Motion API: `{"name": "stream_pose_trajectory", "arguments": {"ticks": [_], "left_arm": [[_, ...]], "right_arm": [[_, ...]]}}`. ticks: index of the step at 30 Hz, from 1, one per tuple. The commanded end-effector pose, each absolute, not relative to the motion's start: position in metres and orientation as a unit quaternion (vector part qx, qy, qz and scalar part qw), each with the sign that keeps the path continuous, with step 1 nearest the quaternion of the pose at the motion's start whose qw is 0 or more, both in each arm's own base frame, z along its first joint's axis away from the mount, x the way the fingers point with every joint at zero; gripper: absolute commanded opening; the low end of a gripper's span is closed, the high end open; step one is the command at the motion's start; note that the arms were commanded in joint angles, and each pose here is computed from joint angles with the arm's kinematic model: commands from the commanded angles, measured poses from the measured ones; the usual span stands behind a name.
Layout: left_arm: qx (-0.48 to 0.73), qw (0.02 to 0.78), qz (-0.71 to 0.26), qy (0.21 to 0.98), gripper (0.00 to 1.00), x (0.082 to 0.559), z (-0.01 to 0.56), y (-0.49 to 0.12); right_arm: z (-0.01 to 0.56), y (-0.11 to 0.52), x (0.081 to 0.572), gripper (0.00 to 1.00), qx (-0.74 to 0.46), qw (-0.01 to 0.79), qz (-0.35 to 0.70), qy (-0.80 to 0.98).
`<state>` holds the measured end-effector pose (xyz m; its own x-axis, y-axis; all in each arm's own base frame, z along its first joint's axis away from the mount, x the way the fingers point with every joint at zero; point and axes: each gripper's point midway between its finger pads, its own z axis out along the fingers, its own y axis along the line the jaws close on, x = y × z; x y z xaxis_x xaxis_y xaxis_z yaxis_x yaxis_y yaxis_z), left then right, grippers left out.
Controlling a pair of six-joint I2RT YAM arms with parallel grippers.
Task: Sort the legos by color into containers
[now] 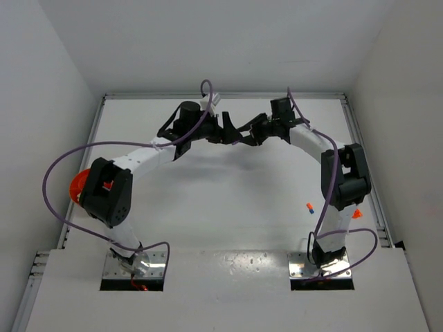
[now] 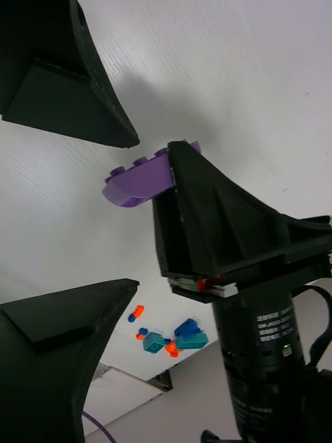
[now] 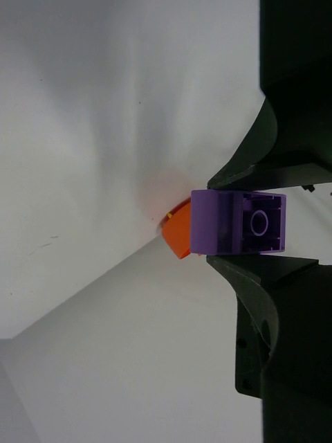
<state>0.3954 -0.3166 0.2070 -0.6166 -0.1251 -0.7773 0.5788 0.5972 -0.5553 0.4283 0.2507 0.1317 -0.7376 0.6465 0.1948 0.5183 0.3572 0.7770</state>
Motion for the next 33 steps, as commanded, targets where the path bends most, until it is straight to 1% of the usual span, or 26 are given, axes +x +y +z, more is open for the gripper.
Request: {"name": "stream_pose_trajectory", "arguments": {"ticks": [1, 2, 3, 5, 10, 11, 15, 16, 18, 19, 20, 21, 23, 24, 26, 27, 28, 29, 30, 31, 33], "left_arm": [[0.125, 0.424, -0.427, 0.789, 0.82, 0.406, 0.218, -0.324], [0.117, 0.422, -0.426, 0.791, 0.79, 0.409, 0.216, -0.325], [0.110, 0.421, -0.419, 0.797, 0.74, 0.410, 0.212, -0.322], [0.093, 0.422, -0.397, 0.810, 0.70, 0.417, 0.201, -0.317], [0.096, 0.421, -0.392, 0.812, 0.63, 0.417, 0.198, -0.320], [0.099, 0.415, -0.394, 0.814, 0.63, 0.416, 0.194, -0.321], [0.105, 0.414, -0.402, 0.810, 0.52, 0.417, 0.198, -0.325], [0.107, 0.408, -0.404, 0.812, 0.48, 0.416, 0.194, -0.326], [0.107, 0.408, -0.404, 0.812, 0.43, 0.416, 0.194, -0.326], [0.107, 0.408, -0.404, 0.812, 0.38, 0.416, 0.194, -0.326], [0.113, 0.404, -0.408, 0.811, 0.35, 0.412, 0.194, -0.331], [0.115, 0.398, -0.410, 0.812, 0.29, 0.411, 0.190, -0.332], [0.117, 0.396, -0.413, 0.812, 0.23, 0.410, 0.190, -0.333], [0.117, 0.396, -0.413, 0.812, 0.17, 0.410, 0.190, -0.333], [0.125, 0.399, -0.416, 0.807, 0.13, 0.408, 0.195, -0.334], [0.136, 0.408, -0.413, 0.803, 0.10, 0.408, 0.200, -0.333], [0.141, 0.410, -0.410, 0.802, 0.10, 0.406, 0.202, -0.331], [0.148, 0.415, -0.407, 0.800, 0.08, 0.403, 0.209, -0.329], [0.162, 0.420, -0.399, 0.799, 0.08, 0.400, 0.205, -0.326], [0.168, 0.422, -0.395, 0.799, 0.08, 0.397, 0.206, -0.323], [0.183, 0.433, -0.387, 0.793, 0.08, 0.390, 0.213, -0.312]], "right_arm": [[0.167, 0.255, 0.433, 0.00, 0.362, 0.087, 0.458, 0.807], [0.168, 0.255, 0.431, 0.00, 0.366, 0.085, 0.458, 0.805], [0.168, 0.259, 0.428, 0.00, 0.362, 0.083, 0.459, 0.807], [0.170, 0.258, 0.427, 0.00, 0.362, 0.083, 0.459, 0.807], [0.171, 0.258, 0.424, 0.00, 0.362, 0.083, 0.459, 0.807], [0.173, 0.258, 0.426, 0.00, 0.364, 0.084, 0.462, 0.804], [0.173, 0.258, 0.426, 0.00, 0.364, 0.084, 0.462, 0.804], [0.173, 0.258, 0.426, 0.00, 0.364, 0.084, 0.462, 0.804], [0.174, 0.258, 0.427, 0.00, 0.362, 0.087, 0.465, 0.803], [0.174, 0.258, 0.427, 0.00, 0.362, 0.087, 0.465, 0.803], [0.171, 0.258, 0.425, 0.00, 0.364, 0.084, 0.462, 0.804], [0.172, 0.258, 0.427, 0.00, 0.362, 0.087, 0.465, 0.803], [0.172, 0.258, 0.427, 0.00, 0.362, 0.087, 0.465, 0.803], [0.175, 0.259, 0.429, 0.00, 0.359, 0.093, 0.470, 0.801], [0.172, 0.259, 0.428, 0.00, 0.359, 0.093, 0.470, 0.801], [0.172, 0.259, 0.430, 0.09, 0.346, 0.105, 0.474, 0.803], [0.175, 0.261, 0.430, 0.29, 0.332, 0.110, 0.481, 0.804], [0.173, 0.260, 0.430, 0.35, 0.326, 0.115, 0.481, 0.806], [0.173, 0.255, 0.430, 0.39, 0.317, 0.125, 0.479, 0.809], [0.172, 0.250, 0.432, 0.48, 0.315, 0.131, 0.477, 0.810], [0.174, 0.244, 0.429, 0.55, 0.290, 0.153, 0.475, 0.816]]}}
